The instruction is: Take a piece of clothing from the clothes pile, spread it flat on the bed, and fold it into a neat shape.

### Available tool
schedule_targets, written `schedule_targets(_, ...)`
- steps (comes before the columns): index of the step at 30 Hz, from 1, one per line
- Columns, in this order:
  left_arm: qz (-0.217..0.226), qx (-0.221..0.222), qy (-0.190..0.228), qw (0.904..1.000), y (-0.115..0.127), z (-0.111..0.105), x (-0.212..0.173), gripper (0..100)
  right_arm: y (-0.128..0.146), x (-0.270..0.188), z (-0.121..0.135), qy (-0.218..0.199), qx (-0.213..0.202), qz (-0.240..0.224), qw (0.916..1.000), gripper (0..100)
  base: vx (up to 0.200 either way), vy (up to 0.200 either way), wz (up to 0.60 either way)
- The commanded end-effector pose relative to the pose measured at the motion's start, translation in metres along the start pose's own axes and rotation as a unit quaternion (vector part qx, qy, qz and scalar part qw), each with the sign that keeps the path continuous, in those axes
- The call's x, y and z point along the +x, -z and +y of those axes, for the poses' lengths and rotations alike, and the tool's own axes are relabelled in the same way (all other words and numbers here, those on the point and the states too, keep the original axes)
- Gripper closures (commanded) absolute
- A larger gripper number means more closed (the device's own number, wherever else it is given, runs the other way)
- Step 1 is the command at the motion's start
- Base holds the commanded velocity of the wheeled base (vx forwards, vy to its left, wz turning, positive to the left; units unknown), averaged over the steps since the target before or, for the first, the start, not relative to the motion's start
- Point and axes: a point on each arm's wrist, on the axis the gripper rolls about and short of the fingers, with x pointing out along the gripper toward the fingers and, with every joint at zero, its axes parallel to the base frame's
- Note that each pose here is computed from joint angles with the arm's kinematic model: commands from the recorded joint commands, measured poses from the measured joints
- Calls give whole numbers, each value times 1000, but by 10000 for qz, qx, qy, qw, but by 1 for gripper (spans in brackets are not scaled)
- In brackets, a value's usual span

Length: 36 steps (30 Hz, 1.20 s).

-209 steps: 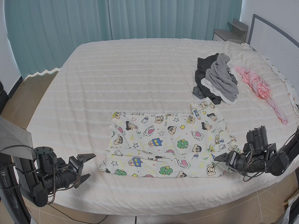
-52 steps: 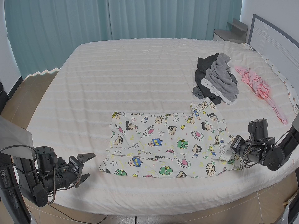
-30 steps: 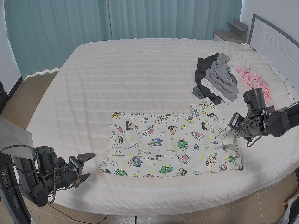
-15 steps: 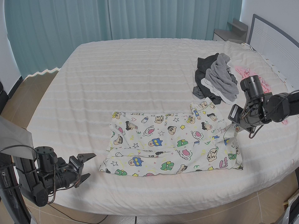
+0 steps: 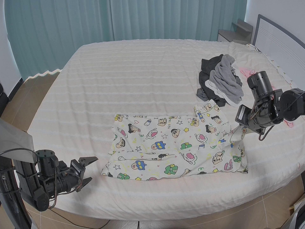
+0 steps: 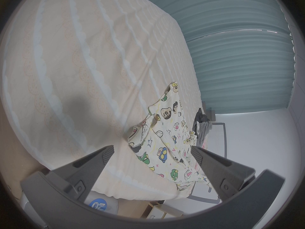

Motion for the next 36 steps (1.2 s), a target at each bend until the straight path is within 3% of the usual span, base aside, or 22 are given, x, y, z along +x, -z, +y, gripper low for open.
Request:
schedule_targets(1,-8,7,20,10000,0,0,0,0,-2,-11,3,-56,-33,-82,9999,100,0,0,0)
schedule_targets(12,-8,7,20,10000,0,0,0,0,13,2,8,75,-161,195,9997,100,0,0,0)
schedule_targets(26,-8,7,20,10000,0,0,0,0,62,22,-18,655,-273,953,9929,100,0,0,0)
schedule_targets(36,-8,7,20,10000,0,0,0,0,93,38,-25,812,54,1113,9905,100,0,0,0)
